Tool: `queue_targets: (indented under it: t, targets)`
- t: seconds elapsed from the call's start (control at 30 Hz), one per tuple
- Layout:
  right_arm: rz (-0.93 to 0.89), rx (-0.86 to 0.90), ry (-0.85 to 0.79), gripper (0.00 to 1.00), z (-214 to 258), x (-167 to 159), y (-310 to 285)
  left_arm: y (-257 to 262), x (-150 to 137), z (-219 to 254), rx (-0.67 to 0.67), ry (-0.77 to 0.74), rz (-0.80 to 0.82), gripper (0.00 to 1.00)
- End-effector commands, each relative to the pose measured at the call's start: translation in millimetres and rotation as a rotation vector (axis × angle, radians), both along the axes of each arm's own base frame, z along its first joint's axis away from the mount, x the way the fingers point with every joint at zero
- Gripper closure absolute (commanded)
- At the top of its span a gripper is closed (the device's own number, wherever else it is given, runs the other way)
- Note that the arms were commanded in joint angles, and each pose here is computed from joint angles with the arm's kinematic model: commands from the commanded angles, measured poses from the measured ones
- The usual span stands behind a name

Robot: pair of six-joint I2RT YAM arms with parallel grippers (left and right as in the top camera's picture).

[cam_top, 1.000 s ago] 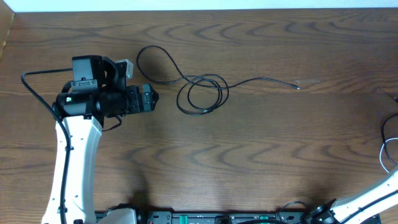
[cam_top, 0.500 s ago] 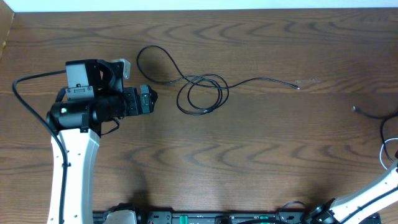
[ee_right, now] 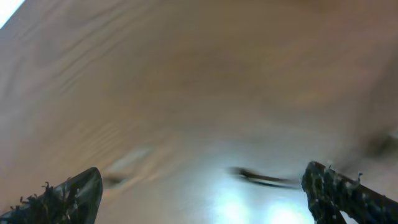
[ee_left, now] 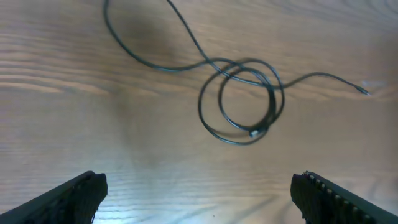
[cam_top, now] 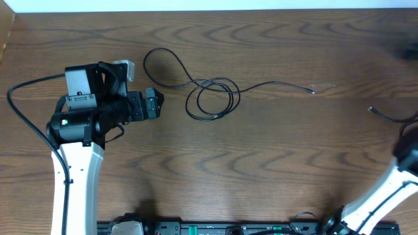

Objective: Untangle cables
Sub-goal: 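Move the right gripper left over the central cable loop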

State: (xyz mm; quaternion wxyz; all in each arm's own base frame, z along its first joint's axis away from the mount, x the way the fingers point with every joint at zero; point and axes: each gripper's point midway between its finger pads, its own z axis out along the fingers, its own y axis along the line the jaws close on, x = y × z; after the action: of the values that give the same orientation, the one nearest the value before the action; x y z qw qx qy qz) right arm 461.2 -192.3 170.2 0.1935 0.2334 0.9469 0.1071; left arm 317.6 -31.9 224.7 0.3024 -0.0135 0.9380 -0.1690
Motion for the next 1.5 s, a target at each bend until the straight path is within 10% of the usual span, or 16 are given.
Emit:
queue_targets:
  t: [0.0, 0.5, 1.47]
  targets:
    - [0.303, -0.011, -0.045, 0.01, 11.5, 29.6, 103.3, 16.0, 3.3, -1.3, 0.037, 0.004, 0.104, 0.0]
    - [0.852, -0.22, -0.036, 0.01, -43.4, 40.1, 369.6, 46.7, 15.8, 6.8, 0.009, -0.038, 0.251, 0.0]
    - [1.074, -0.157, 0.073, 0.01, -157.9, 17.1, 451.9, 57.0, 19.1, 4.4, 0.015, -0.051, 0.215, 0.02]
